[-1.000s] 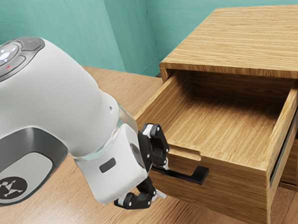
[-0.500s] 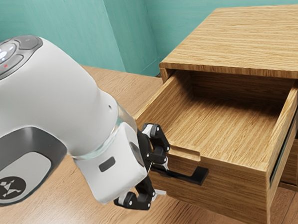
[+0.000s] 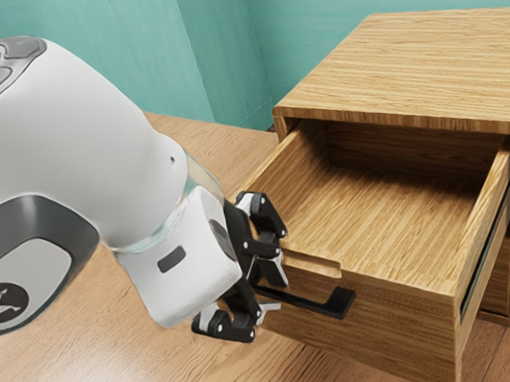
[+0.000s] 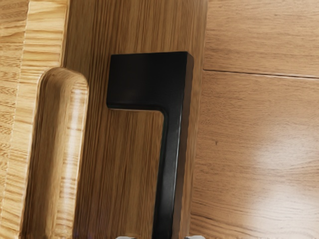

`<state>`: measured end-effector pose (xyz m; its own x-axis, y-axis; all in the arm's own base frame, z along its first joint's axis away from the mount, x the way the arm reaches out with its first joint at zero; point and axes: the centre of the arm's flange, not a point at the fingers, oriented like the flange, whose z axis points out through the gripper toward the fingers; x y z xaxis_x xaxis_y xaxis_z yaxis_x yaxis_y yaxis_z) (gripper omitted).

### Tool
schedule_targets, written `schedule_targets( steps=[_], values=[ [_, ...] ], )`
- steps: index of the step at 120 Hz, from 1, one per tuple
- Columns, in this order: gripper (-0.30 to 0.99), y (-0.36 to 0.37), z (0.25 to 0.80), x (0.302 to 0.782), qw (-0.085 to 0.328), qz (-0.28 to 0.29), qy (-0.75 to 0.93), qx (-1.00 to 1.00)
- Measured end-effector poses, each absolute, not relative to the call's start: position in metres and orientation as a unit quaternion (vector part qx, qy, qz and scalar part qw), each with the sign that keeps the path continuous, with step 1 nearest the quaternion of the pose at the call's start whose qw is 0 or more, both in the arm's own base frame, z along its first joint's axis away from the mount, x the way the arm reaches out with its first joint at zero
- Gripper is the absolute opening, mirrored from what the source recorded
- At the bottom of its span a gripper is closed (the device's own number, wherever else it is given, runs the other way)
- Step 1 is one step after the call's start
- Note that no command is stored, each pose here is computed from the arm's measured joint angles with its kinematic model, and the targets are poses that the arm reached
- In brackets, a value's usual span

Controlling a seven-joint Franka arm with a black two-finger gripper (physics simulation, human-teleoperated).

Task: Pull the drawer handle with one arm to open the drawer

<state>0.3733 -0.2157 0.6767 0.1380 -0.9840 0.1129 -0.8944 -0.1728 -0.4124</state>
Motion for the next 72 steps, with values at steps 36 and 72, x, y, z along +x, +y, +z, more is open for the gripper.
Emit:
schedule_targets(
  steps=[36, 72],
  values=[
    [0.58, -0.228, 0.71, 0.351, 0.113, -0.174, 0.6, -0.773],
    [0.67, -0.118, 0.718, 0.453, 0.054, -0.057, 0.313, -0.947]
  ],
)
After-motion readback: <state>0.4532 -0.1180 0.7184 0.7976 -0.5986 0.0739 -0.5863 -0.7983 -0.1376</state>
